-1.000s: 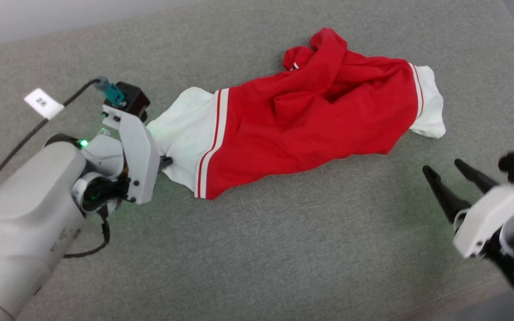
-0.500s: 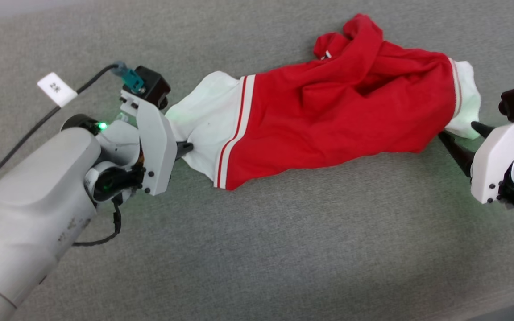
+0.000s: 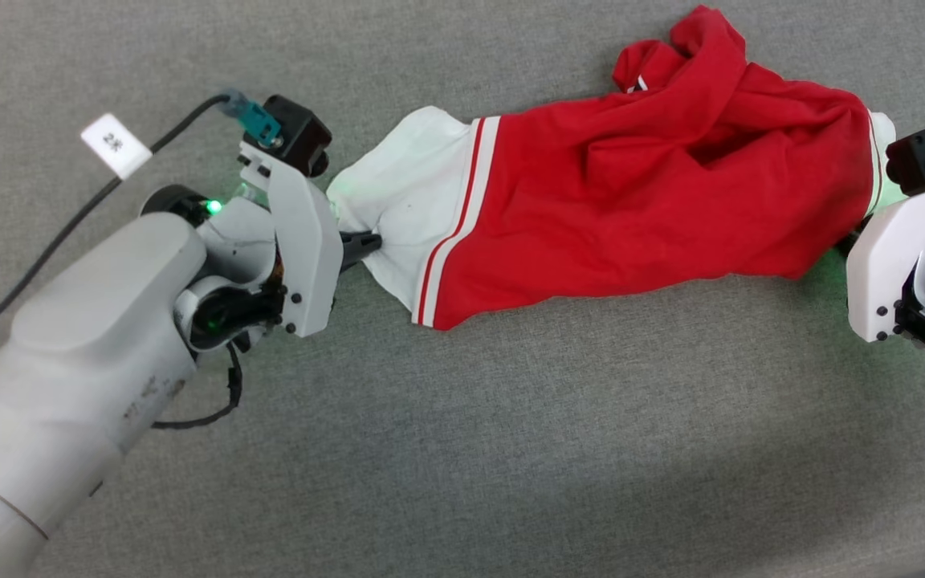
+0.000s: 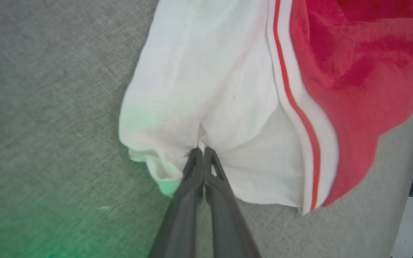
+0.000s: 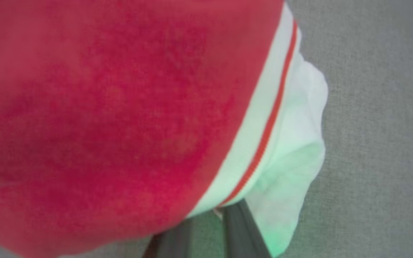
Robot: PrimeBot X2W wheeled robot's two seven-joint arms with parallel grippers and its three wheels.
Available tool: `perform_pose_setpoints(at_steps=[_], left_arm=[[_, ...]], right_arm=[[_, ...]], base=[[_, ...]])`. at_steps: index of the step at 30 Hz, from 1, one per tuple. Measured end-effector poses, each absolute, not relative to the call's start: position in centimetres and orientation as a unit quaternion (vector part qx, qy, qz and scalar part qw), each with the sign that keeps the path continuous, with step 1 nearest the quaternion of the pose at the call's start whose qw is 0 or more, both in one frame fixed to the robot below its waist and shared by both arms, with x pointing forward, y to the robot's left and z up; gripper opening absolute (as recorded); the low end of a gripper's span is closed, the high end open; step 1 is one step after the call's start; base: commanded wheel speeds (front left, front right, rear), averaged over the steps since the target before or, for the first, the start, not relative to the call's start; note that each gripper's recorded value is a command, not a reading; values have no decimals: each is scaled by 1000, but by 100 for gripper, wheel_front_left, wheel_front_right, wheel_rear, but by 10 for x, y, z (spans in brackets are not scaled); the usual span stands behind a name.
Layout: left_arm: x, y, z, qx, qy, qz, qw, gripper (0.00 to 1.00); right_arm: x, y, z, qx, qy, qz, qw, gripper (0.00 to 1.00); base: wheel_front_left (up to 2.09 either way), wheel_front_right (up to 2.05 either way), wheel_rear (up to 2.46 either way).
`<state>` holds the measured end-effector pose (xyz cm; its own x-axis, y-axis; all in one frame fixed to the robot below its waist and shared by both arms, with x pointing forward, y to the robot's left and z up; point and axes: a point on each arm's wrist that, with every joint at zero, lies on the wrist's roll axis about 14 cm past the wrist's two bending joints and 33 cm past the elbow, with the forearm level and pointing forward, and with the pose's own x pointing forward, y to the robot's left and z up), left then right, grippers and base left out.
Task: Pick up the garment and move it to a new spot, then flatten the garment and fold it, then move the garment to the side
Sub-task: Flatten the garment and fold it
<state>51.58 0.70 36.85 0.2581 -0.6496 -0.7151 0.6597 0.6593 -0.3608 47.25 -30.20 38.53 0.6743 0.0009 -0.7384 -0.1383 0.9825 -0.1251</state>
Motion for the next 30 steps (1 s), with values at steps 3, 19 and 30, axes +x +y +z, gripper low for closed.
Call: perform_pose_setpoints(at_steps=[3,19,30], left_arm=[[516,7,375,-18,437,-406,802,0],[518,33,523,-181,236,-377,877,0],[525,113,602,-283,139,-298,901,0]], right_arm=[[474,-302,393,-74,384,37,920,0],[490,-298,534,-53,204,68,975,0],[539,-238,595,61,111,117,985,0]], base=[[0,0,0],[0,0,0],[0,0,0]])
